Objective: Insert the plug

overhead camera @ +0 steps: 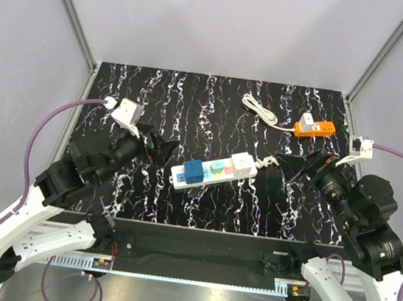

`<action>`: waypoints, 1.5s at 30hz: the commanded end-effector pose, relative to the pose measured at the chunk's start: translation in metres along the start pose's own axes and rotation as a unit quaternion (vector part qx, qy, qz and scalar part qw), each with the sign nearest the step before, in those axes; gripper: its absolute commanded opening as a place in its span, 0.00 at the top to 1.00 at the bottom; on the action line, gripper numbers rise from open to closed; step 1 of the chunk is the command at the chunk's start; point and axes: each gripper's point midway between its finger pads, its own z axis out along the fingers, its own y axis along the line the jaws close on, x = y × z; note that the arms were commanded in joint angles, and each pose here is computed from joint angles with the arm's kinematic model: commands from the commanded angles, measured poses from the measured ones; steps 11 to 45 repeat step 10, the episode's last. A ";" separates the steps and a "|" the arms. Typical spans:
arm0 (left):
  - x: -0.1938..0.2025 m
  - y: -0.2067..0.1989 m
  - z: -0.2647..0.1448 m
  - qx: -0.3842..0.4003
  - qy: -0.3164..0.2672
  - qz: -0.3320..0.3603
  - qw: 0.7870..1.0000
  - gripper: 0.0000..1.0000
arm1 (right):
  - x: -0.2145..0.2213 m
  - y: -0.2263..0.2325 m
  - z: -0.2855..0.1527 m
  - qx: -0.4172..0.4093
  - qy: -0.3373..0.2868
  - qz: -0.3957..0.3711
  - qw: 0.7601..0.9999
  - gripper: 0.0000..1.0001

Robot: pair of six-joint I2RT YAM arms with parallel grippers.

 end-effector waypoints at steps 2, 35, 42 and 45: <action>-0.017 -0.002 -0.005 0.008 -0.034 0.003 0.999 0.01 | -0.001 -0.008 0.001 0.024 0.000 0.000 1.000 0.00; -0.019 0.000 -0.002 0.000 -0.036 0.012 0.999 0.01 | -0.007 -0.009 0.000 0.035 -0.001 -0.009 0.999 0.00; -0.019 0.000 -0.002 0.000 -0.036 0.012 0.999 0.01 | -0.007 -0.009 0.000 0.035 -0.001 -0.009 0.999 0.00; -0.019 0.000 -0.002 0.000 -0.036 0.012 0.999 0.01 | -0.007 -0.009 0.000 0.035 -0.001 -0.009 0.999 0.00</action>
